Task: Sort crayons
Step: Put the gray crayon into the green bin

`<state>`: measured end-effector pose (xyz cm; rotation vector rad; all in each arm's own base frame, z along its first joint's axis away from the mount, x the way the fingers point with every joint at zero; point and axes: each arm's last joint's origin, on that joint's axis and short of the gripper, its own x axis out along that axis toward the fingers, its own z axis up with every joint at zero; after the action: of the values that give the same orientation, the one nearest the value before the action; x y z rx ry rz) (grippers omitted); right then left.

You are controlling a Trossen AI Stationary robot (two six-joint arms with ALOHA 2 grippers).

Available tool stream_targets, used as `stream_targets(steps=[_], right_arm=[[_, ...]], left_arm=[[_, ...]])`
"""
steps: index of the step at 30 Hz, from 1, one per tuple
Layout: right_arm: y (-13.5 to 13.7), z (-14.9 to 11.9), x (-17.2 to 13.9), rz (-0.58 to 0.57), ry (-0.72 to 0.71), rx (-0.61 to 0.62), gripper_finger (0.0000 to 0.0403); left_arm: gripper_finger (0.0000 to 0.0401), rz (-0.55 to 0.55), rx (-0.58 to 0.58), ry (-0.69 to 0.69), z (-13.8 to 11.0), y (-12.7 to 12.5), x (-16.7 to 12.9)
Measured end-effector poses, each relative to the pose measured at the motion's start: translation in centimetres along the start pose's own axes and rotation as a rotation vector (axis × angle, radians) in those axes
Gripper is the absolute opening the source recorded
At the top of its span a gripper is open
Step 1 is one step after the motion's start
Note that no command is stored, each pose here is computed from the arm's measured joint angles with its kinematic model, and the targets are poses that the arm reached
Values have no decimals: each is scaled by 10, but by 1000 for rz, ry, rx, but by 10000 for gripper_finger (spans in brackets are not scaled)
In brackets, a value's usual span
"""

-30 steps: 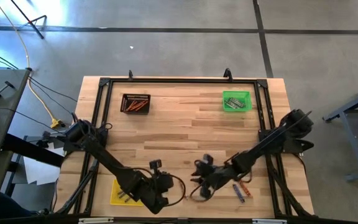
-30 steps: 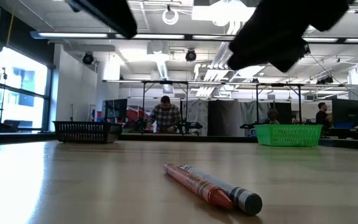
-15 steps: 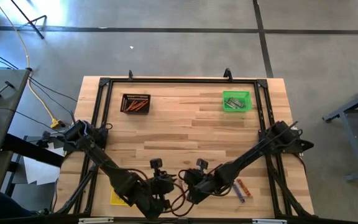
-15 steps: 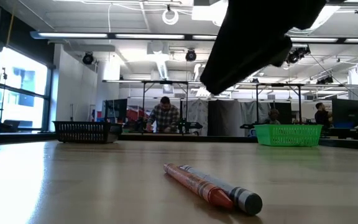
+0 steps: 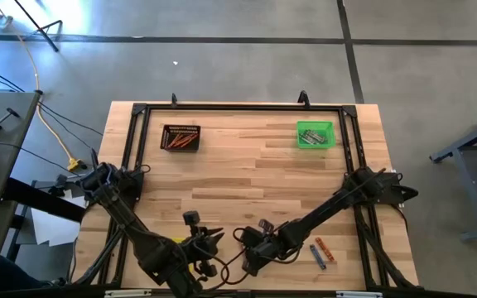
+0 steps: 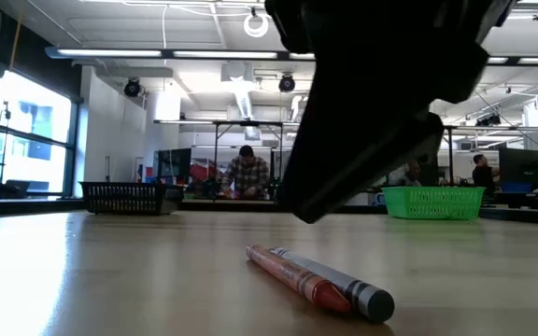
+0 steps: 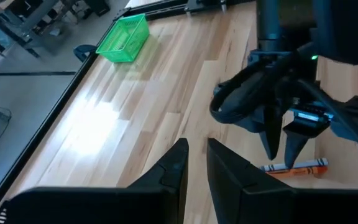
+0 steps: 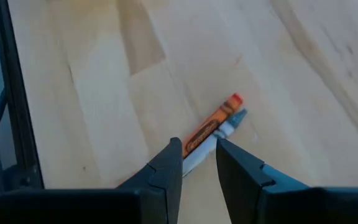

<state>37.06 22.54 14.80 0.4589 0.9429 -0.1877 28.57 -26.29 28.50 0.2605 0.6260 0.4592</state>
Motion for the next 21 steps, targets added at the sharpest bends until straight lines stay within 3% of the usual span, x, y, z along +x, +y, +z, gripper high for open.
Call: stream_targets(steps=[8,21], right_arm=[[-5,2,9,-15,-9,52,94],[-13,-2,24,-70,22,115,94]], left_arm=[[44,-29,-22,-48,4,9,-22],[44,48,5,-387,-12,3,-91]])
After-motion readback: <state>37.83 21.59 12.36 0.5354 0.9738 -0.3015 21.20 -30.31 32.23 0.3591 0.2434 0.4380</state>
